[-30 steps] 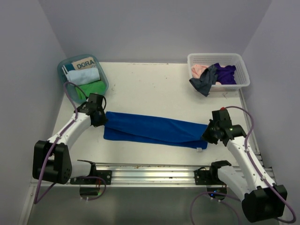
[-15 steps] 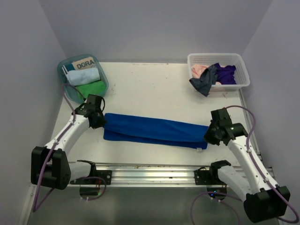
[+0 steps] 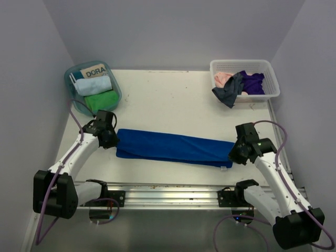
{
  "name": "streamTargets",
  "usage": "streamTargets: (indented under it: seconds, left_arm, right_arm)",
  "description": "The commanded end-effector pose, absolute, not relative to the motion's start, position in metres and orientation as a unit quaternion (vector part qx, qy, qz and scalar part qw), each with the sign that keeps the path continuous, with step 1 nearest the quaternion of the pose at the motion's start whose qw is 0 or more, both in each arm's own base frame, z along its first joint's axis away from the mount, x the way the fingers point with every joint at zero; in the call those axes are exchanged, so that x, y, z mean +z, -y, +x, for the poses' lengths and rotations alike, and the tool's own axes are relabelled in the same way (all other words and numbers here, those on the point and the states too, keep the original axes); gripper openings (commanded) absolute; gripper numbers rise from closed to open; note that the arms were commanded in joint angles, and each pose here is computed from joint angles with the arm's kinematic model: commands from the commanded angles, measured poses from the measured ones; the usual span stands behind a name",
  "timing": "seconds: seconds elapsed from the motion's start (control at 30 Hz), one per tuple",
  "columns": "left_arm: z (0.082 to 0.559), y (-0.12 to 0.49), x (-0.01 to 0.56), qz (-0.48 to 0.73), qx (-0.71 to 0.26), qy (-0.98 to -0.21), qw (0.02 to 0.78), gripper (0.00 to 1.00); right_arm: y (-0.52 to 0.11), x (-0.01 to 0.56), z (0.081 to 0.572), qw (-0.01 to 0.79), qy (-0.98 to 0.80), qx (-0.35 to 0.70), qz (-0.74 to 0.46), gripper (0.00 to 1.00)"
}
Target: Roll the towels
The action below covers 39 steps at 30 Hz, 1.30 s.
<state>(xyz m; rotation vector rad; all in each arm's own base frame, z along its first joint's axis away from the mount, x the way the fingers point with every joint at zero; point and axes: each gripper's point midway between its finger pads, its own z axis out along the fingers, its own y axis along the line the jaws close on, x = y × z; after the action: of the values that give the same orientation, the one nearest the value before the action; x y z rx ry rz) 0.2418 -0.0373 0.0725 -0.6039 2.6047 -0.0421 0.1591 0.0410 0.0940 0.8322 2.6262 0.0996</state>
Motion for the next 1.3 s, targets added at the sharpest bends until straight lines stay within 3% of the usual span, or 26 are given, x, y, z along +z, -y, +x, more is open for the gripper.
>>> streamTargets:
  seconds: [0.0,0.17,0.23,0.27,0.3,0.37,0.47,0.53,0.63,0.83,1.03,1.27]
  left_arm:
    - [0.242,0.040,0.066,-0.241,-0.031,-0.942,0.230,0.00]
    - [0.236,0.044,0.054,-0.242,-0.035,-0.946,0.211,0.00]
    - [0.238,0.048,0.055,-0.234,-0.043,-0.949,0.206,0.15]
    - [0.238,0.048,0.056,-0.233,-0.043,-0.950,0.205,0.34]
    - [0.241,0.049,0.059,-0.230,-0.046,-0.949,0.209,0.42]
    - [0.251,0.048,0.071,-0.227,-0.051,-0.944,0.234,0.54]
    - [0.270,0.053,0.091,-0.215,-0.069,-0.936,0.270,0.51]
    - [0.280,0.064,0.098,-0.197,-0.097,-0.935,0.280,0.48]
    - [0.300,0.085,0.101,-0.172,-0.127,-0.931,0.296,0.43]
    - [0.307,0.118,0.046,-0.139,-0.119,-0.955,0.234,0.42]
    - [0.290,0.093,0.000,-0.193,-0.091,-0.960,0.182,0.42]
    - [0.264,0.060,-0.021,-0.230,-0.034,-0.962,0.142,0.42]
  right_arm:
    - [-0.039,0.088,0.160,0.190,-0.931,0.028,0.311,0.00]
    - [-0.042,0.085,0.162,0.191,-0.931,0.037,0.310,0.01]
    - [-0.044,0.087,0.165,0.192,-0.931,0.041,0.307,0.19]
    - [-0.044,0.088,0.166,0.194,-0.932,0.040,0.304,0.28]
    - [-0.042,0.091,0.169,0.201,-0.931,0.038,0.302,0.41]
    - [-0.040,0.101,0.180,0.227,-0.928,0.036,0.294,0.45]
    - [-0.040,0.111,0.201,0.259,-0.921,0.040,0.288,0.42]
    - [-0.043,0.106,0.217,0.264,-0.922,0.043,0.281,0.28]
    - [-0.046,0.091,0.233,0.252,-0.929,0.034,0.268,0.22]
    - [-0.040,0.061,0.251,0.228,-0.940,0.007,0.254,0.16]
    - [-0.035,0.027,0.248,0.189,-0.954,-0.019,0.232,0.11]
    - [-0.064,-0.007,0.231,0.149,-0.965,0.002,0.217,0.12]
